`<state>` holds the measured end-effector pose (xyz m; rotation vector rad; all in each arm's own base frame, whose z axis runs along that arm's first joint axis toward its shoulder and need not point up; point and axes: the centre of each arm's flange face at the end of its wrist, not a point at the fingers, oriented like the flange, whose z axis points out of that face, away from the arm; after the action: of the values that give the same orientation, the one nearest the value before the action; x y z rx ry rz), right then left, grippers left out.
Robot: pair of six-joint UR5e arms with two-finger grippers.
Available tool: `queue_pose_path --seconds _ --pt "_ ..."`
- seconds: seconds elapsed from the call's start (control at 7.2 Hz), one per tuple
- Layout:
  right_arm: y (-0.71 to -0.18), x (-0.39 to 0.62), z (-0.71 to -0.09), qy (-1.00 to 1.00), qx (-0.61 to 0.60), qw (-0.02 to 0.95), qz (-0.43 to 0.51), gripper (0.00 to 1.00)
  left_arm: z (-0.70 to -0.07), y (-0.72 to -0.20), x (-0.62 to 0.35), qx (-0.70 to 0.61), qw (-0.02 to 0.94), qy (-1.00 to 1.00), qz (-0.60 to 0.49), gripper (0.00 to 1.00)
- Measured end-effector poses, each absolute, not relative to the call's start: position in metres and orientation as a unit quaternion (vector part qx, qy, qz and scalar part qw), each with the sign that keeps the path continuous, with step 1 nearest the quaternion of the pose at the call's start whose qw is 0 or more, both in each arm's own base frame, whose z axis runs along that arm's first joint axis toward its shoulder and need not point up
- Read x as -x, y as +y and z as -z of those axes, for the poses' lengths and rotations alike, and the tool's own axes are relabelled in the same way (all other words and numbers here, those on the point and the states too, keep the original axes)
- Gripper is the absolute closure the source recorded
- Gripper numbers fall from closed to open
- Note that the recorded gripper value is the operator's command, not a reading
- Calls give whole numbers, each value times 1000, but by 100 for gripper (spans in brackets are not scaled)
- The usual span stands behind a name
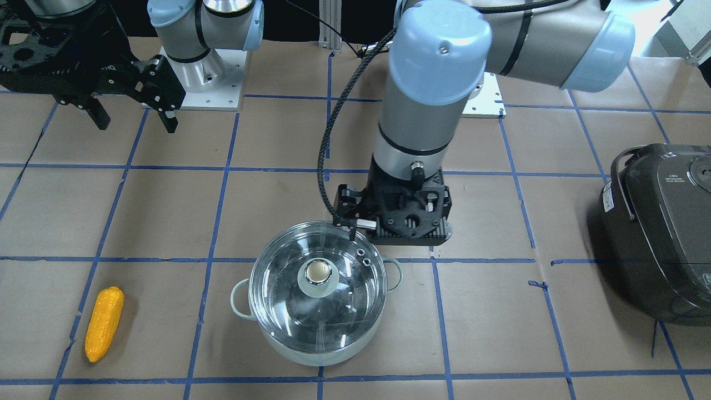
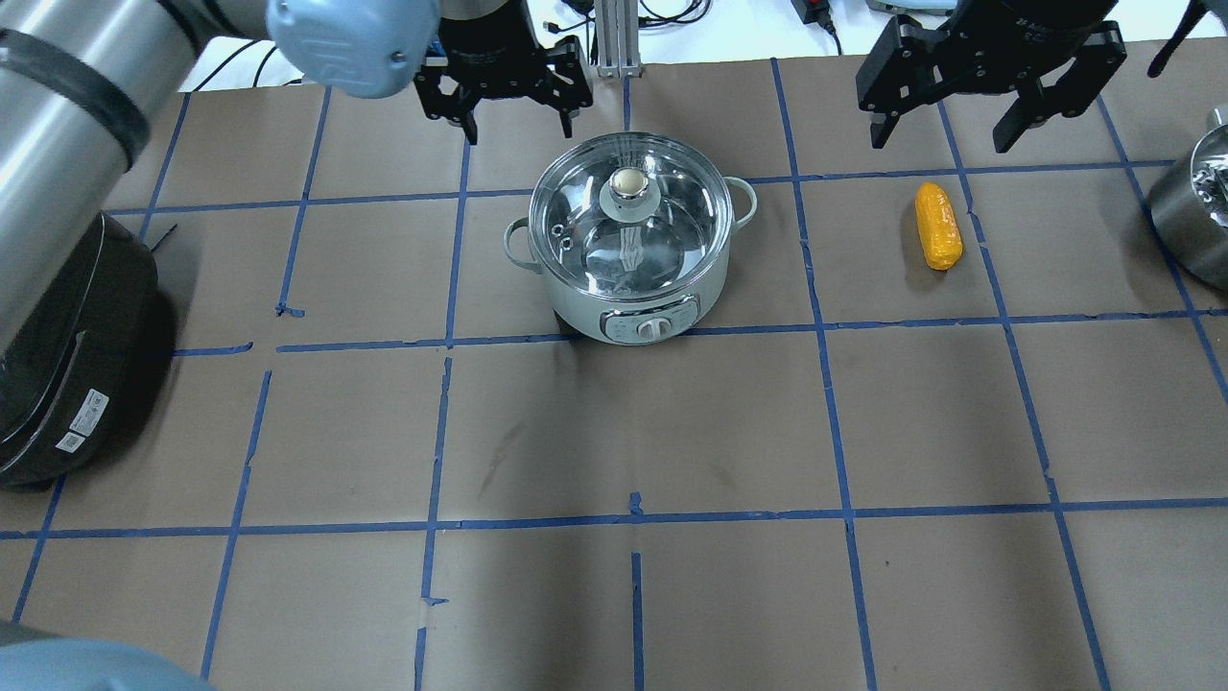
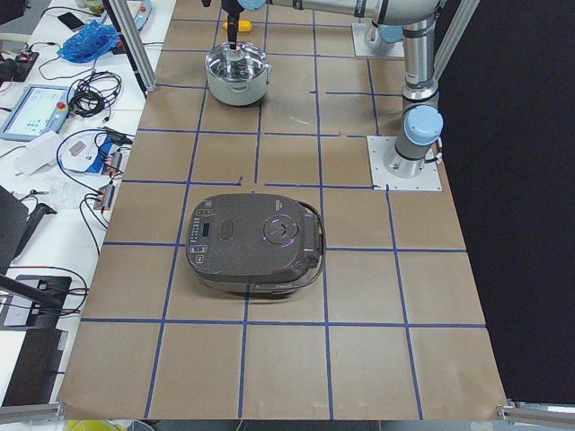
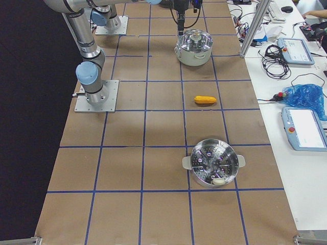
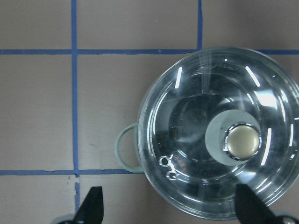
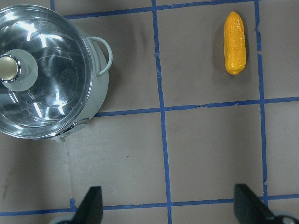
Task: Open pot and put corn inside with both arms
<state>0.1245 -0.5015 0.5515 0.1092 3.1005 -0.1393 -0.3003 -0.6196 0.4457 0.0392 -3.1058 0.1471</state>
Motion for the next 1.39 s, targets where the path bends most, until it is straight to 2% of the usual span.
queue_pose_path --seconds 0.56,0.97,1.11,1.25,1.39 --pt "-500 -125 -547 998 -39 18 35 0 -386 -635 363 -34 24 -998 -45 0" --pt "-490 -126 -534 999 -40 16 -14 0 -351 -637 380 -30 18 -999 -28 1" --pt "-489 -126 -532 999 -40 16 -21 0 -348 -638 381 -29 17 -999 -26 14" --pt "-489 -125 -534 999 -40 16 -21 0 -346 -638 381 -26 17 -999 -26 50" --pt "-490 -124 -537 999 -41 18 -18 0 -346 -638 381 -23 18 -999 -29 70"
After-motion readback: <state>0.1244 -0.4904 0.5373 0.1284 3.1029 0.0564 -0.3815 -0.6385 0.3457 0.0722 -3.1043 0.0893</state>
